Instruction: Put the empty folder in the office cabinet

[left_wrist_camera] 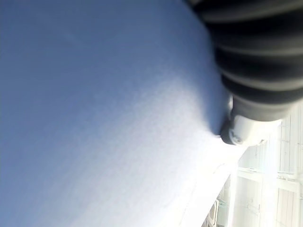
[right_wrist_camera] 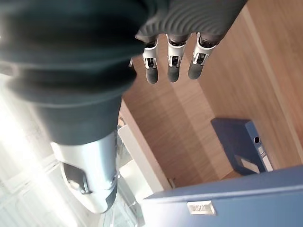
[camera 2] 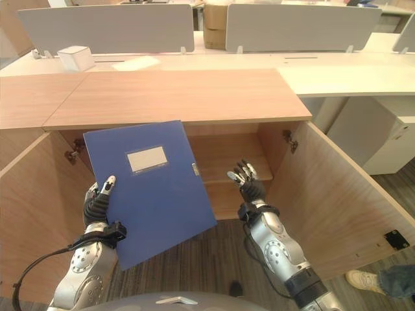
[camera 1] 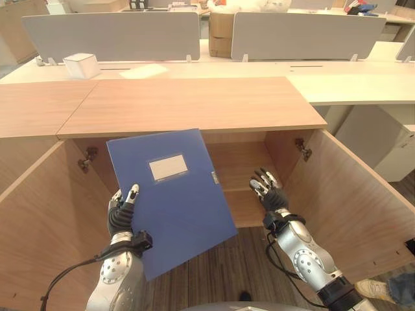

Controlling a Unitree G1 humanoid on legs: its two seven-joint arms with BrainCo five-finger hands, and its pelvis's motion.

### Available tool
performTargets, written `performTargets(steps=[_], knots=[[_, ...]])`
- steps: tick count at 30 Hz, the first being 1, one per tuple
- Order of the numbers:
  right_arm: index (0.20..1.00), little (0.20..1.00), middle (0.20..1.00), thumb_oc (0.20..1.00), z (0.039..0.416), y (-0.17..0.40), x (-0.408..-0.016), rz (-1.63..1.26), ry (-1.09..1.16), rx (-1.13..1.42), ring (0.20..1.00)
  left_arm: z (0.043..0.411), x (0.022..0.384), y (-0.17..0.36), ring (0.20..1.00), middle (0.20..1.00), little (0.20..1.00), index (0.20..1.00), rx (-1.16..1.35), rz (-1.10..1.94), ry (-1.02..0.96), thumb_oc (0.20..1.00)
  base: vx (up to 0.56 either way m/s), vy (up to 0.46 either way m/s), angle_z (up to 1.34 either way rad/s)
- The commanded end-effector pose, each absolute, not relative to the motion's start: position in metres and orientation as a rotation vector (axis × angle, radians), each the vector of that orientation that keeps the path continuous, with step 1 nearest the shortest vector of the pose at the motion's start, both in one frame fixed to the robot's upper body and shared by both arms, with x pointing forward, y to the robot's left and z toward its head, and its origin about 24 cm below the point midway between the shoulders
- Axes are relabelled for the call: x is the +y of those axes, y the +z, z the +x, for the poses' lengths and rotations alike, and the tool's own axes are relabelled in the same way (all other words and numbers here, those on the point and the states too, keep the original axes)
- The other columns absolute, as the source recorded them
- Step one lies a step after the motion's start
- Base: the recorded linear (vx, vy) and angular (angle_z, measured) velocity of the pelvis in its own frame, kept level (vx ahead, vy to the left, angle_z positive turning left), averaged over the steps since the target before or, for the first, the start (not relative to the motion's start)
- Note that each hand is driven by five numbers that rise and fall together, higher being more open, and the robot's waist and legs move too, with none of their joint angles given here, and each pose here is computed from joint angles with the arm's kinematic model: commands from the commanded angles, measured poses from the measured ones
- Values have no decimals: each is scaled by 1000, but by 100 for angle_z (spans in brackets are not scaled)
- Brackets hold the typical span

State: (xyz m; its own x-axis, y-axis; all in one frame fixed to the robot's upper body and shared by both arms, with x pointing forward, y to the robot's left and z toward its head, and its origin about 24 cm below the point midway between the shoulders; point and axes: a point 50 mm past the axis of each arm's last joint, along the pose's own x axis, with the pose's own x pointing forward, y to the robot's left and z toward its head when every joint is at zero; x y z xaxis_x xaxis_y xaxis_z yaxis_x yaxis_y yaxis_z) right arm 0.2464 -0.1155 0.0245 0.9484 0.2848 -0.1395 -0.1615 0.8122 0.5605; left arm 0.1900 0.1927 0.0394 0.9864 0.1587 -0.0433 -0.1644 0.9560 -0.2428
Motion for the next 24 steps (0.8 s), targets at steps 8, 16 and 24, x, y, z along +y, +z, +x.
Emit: performTargets(steps=[8, 16, 24], knots=[[1000, 1000, 1000, 1000, 260, 47, -82, 595, 386, 169, 1000, 202, 180, 65, 200, 200, 200, 200, -97, -296, 29, 200, 0, 0, 0], [1000, 1000, 1000, 1000, 255, 83, -29, 518, 803, 97, 1000, 207, 171, 64, 200, 200, 200, 200, -89, -384, -20, 200, -6, 2, 5], [1000, 1000, 1000, 1000, 252, 99, -34, 513, 856, 14, 1000, 207, 178, 70, 200, 200, 200, 200, -133, -405, 32, 200, -1, 0, 0]])
